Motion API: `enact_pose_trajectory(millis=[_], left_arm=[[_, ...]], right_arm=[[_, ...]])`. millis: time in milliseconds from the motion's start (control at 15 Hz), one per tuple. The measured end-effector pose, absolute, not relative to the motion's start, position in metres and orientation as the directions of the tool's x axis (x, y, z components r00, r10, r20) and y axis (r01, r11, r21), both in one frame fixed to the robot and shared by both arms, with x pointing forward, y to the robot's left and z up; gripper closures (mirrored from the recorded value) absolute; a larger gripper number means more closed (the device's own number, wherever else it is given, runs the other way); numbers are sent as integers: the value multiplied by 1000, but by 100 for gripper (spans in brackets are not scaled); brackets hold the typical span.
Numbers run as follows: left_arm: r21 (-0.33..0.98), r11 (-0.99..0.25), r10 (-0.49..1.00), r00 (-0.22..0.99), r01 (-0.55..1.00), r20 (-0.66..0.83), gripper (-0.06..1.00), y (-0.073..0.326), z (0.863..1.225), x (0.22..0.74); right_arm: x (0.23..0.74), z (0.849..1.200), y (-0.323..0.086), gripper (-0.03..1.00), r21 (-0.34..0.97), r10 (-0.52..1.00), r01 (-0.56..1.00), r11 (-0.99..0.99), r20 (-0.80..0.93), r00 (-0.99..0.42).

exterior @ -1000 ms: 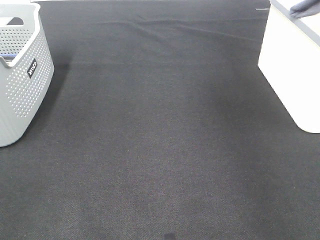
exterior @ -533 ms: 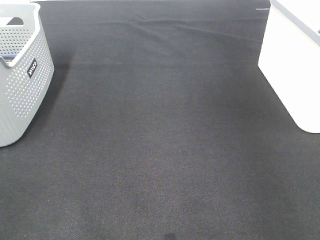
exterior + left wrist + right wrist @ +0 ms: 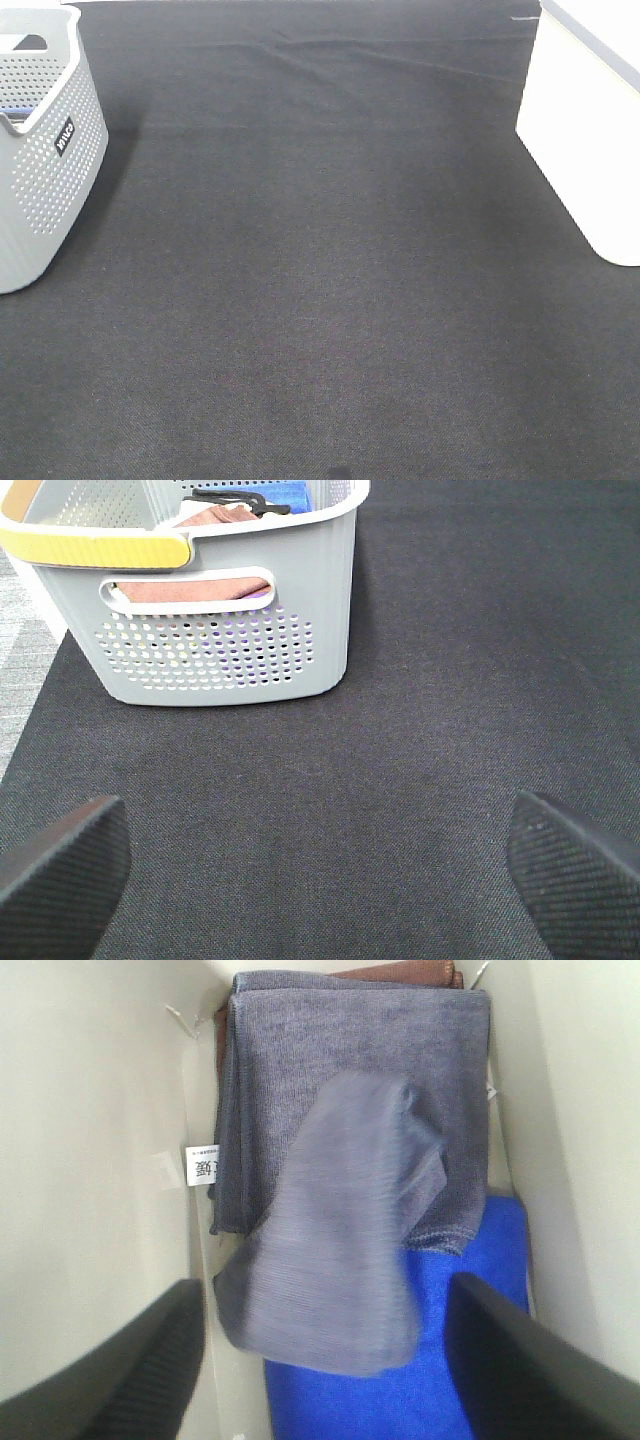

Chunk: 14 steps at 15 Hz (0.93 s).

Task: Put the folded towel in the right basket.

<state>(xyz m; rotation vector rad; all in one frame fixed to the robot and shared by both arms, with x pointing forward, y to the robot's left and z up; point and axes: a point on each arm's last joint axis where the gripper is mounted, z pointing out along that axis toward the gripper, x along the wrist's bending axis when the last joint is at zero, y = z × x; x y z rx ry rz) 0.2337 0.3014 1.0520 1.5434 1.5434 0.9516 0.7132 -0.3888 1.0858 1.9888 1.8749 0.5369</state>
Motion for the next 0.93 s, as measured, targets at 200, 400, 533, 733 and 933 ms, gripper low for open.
enact_pose_trajectory(millis=[200, 400, 533, 733, 933], left_arm=[[893, 0, 1000, 0, 449, 0, -3, 301, 1052, 234], [893, 0, 1000, 0, 449, 0, -3, 301, 1052, 234], [893, 0, 1000, 0, 449, 0, -3, 301, 1052, 234], [893, 0, 1000, 0, 449, 0, -3, 301, 1052, 234], [893, 0, 1000, 0, 449, 0, -3, 301, 1052, 234]], right_arm=[[711, 1088, -386, 29, 494, 997, 866, -68, 57, 46], [707, 1102, -376, 28, 522, 990, 848, -95, 140, 24], [702, 1116, -363, 28, 545, 991, 836, -69, 135, -6], [687, 1154, -316, 28, 605, 992, 796, 6, 96, -80], [657, 1189, -288, 28, 652, 989, 756, 50, 74, -129]])
